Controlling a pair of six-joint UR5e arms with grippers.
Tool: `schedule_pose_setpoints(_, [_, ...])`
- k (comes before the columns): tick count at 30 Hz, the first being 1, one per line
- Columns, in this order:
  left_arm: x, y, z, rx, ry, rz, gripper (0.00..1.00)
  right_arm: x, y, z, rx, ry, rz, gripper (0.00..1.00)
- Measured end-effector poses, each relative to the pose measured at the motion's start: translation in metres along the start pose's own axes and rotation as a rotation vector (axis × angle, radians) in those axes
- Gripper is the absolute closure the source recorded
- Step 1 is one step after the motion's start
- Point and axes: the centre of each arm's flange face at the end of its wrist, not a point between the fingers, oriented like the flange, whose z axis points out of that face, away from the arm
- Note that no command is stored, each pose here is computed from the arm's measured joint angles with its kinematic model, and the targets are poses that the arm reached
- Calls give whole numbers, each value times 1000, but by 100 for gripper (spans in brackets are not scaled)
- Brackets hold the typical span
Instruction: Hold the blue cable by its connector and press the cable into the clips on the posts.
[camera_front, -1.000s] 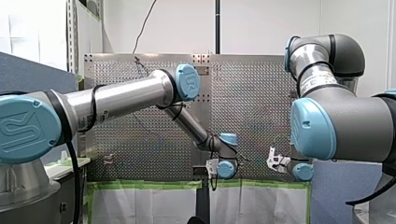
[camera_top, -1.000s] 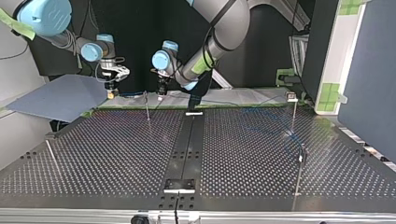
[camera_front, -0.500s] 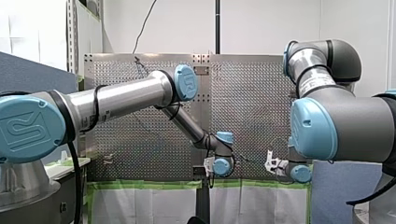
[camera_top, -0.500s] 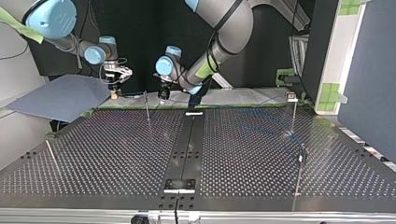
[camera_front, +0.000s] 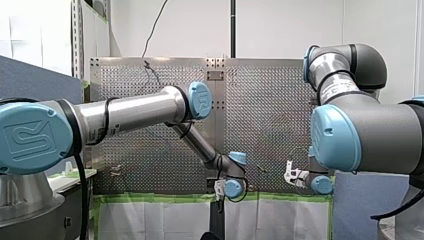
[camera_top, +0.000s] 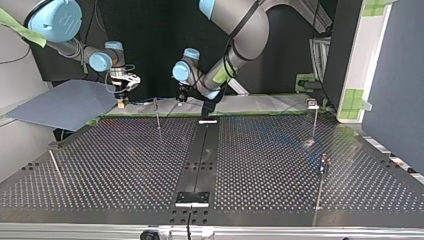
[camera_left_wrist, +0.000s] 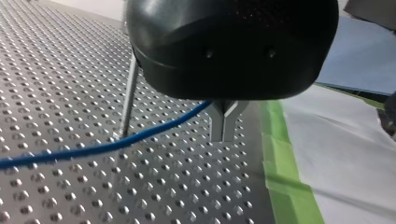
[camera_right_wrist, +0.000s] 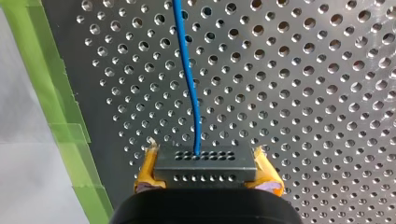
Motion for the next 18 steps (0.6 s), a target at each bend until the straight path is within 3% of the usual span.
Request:
schedule_pose_setpoints(12, [-7, 8, 7, -1, 18, 13, 100, 9, 4, 12, -1, 21, 0, 100])
schedule_pose_setpoints(18, [-17, 12, 15, -5, 13, 4, 100, 13, 10, 16, -12, 29, 13, 100])
